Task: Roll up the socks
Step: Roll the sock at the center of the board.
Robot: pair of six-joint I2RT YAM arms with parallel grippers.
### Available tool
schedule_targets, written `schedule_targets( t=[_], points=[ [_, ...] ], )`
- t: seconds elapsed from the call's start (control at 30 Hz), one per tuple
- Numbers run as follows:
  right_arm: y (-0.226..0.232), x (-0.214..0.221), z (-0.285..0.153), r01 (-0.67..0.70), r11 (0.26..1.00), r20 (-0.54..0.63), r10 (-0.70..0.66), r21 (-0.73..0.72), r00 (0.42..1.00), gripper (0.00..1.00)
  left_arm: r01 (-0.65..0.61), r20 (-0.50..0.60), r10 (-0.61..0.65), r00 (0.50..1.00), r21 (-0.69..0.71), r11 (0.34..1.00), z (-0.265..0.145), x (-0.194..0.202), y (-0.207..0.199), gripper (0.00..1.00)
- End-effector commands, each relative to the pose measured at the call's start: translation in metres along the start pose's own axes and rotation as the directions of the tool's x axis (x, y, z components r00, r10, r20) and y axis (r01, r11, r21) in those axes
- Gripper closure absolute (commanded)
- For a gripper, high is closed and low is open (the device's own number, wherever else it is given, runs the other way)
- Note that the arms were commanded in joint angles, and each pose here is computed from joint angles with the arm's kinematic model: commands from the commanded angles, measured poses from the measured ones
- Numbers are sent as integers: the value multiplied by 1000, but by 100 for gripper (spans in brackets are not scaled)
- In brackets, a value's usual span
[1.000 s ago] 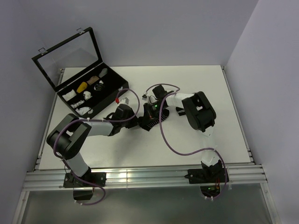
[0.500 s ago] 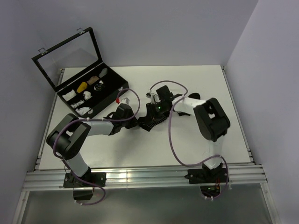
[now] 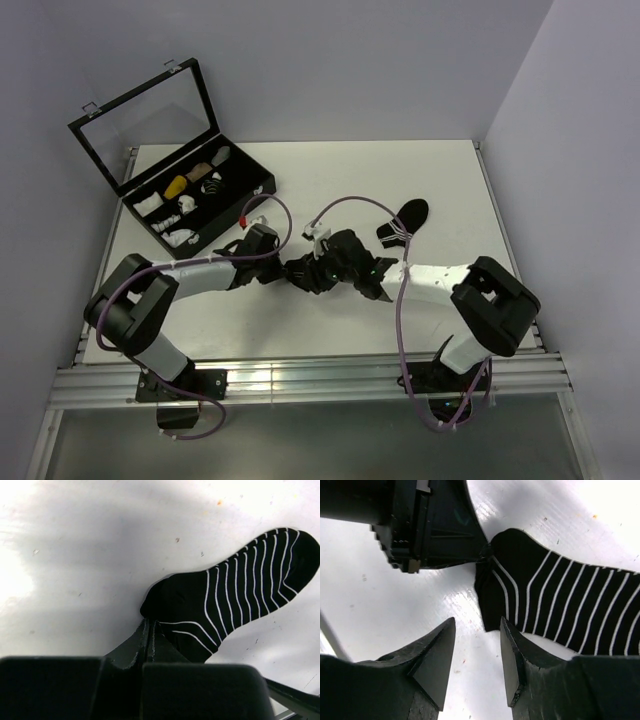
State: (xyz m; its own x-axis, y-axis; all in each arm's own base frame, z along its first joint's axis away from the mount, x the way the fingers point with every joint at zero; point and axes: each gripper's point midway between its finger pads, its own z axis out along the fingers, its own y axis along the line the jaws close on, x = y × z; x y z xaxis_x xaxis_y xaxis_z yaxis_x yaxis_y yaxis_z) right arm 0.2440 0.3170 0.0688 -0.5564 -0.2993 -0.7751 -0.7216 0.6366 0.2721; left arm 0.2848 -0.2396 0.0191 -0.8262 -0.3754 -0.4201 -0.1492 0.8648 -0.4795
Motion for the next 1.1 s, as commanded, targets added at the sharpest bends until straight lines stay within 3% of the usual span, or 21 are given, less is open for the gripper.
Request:
schedule_targets(
  t=[0.0, 0.13, 0.47, 0.93, 1.07],
  points=[
    [-1, -38, 5, 80, 993, 192, -95, 81, 977, 51, -14, -83, 1, 997, -157, 987, -10, 24, 38, 100],
    [8, -34, 14, 113, 991, 208, -126, 75, 970, 47, -6, -85, -9, 996, -174, 985, -14, 23, 40, 100],
    [18, -12, 38, 166, 980, 161, -183, 114, 970, 48, -8, -109, -12, 994, -181, 983, -15, 23, 35, 100],
    [11, 29, 63, 187, 968, 54, -198, 166, 979, 53, 8, -114, -27, 993, -164, 986, -17, 22, 30, 100],
    [9, 34, 66, 187, 965, 34, -197, 183, 980, 61, 24, -119, -43, 992, -157, 987, -16, 24, 30, 100]
  ],
)
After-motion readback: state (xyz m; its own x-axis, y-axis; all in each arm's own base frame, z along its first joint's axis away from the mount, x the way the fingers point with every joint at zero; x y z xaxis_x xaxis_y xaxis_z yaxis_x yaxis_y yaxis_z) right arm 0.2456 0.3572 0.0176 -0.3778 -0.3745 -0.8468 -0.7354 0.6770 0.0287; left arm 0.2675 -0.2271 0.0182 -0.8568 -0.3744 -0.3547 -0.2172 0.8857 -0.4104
